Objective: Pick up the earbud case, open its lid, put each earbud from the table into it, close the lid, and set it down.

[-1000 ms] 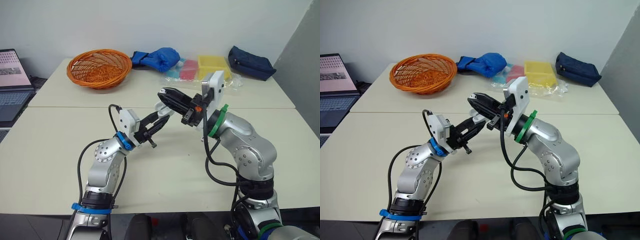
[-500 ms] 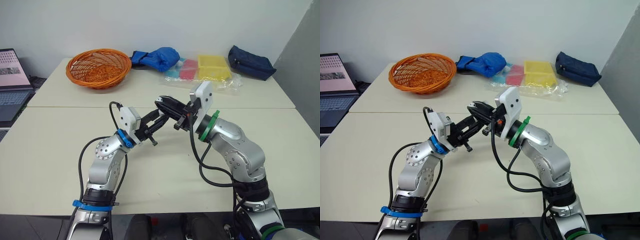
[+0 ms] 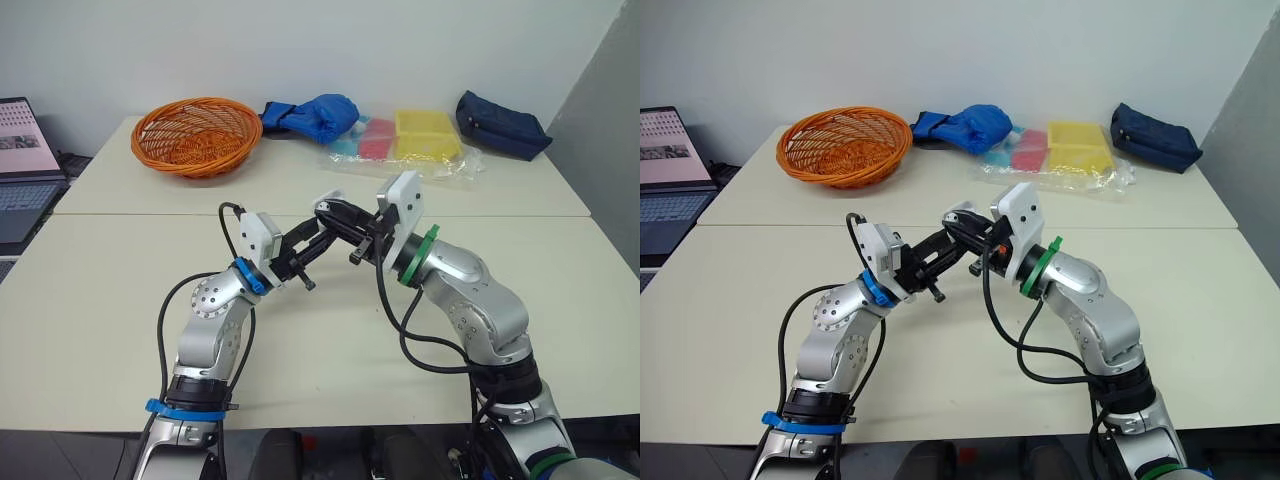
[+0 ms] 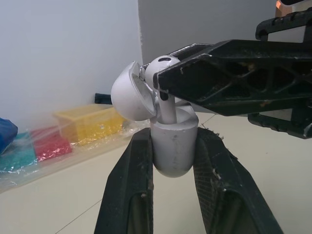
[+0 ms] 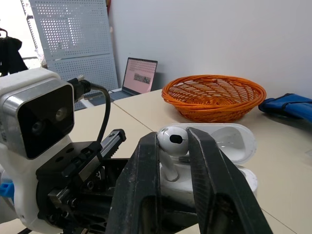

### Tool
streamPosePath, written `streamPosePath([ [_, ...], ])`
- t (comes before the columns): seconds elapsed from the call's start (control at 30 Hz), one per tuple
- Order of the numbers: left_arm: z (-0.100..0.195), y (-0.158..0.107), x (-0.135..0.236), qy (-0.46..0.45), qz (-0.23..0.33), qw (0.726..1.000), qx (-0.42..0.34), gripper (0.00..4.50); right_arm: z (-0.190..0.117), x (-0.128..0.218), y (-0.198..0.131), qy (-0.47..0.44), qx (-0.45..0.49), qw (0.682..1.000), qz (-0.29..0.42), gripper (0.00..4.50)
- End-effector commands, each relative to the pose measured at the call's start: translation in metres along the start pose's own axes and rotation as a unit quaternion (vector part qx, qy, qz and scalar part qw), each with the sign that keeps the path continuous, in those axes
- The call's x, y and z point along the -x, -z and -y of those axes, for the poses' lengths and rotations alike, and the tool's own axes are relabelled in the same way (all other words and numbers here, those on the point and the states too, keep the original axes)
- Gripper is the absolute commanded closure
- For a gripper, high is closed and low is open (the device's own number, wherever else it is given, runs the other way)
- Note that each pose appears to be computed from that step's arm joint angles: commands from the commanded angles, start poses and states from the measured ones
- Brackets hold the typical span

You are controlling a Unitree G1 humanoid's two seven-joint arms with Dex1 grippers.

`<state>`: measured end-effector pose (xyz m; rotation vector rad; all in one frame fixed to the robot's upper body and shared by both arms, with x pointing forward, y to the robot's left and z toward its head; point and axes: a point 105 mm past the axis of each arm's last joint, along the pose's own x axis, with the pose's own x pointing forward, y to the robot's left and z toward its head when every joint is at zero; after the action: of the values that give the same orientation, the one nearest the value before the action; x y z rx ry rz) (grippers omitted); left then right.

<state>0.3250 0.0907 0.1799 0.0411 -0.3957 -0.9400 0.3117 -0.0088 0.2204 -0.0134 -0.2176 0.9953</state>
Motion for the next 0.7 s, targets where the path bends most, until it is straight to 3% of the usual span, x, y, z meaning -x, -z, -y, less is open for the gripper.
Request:
streamPosePath([
  [0.03,0.003,-0.018,-0.008,0.014,0.034,0.999,-0.015,3.76,-0.005,0.002,-0.002,-0.007,0.011,1.0,0.003,4.07],
  [0.13,0.003,-0.018,-0.009,0.015,0.034,0.999,-0.015,3.76,-0.005,0.002,0.0,-0.006,0.014,1.0,0.0,4.07],
  [0.37,0.004,-0.019,-0.009,0.018,0.034,0.999,-0.013,3.76,-0.002,0.002,-0.002,-0.001,0.017,1.0,0.004,1.73],
  [0.7,0.0,-0.015,-0.006,0.008,0.026,1.0,-0.004,3.76,-0.003,0.016,-0.034,-0.042,0.042,0.996,0.06,1.73],
])
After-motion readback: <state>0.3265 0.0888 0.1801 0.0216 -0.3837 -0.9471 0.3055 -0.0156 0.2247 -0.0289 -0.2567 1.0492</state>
